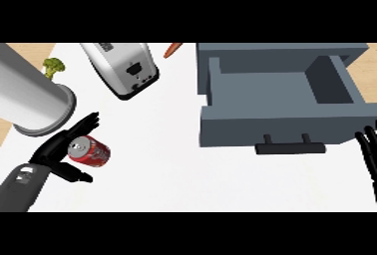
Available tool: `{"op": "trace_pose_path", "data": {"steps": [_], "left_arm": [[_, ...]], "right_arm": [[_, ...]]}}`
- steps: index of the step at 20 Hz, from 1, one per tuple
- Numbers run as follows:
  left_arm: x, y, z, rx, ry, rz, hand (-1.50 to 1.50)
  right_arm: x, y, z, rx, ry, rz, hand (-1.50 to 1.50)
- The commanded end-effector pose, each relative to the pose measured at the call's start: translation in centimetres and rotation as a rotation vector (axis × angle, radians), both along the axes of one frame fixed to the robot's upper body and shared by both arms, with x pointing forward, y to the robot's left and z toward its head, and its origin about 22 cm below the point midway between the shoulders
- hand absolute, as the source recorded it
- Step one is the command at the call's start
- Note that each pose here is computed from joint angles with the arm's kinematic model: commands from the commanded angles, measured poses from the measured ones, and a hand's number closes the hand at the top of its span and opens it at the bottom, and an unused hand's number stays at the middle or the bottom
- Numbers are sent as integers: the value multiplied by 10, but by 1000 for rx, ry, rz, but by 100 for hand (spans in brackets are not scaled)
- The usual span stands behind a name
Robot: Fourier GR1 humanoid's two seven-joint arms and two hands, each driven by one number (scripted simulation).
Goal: Pick up the can, place it into the drawer and close the drawer
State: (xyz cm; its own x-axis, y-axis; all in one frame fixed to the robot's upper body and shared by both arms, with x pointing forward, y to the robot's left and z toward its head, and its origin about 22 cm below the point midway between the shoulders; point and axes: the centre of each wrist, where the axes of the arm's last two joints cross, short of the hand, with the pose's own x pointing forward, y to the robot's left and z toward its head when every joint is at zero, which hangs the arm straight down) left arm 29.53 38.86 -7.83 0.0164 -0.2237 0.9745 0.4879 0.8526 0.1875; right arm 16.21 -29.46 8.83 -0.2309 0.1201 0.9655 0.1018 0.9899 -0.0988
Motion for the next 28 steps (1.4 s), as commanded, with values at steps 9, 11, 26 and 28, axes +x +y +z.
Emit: {"op": "trace_pose_path", "data": {"steps": [9, 11, 26, 28], "left_arm": [[17, -11, 7, -134, -5, -131, -150], [0, -24, -16, -152, -16, -145, -150], [11, -65, -20, -261, 21, -219, 150], [19, -70, -11, -312, 29, -260, 150]], "right_arm": [[-13, 0, 2, -3, 8, 8, -150], [-10, -6, 1, -2, 0, -6, -150], [-16, -6, -1, 12, -21, -11, -150], [-20, -7, 3, 24, -2, -9, -150]]}}
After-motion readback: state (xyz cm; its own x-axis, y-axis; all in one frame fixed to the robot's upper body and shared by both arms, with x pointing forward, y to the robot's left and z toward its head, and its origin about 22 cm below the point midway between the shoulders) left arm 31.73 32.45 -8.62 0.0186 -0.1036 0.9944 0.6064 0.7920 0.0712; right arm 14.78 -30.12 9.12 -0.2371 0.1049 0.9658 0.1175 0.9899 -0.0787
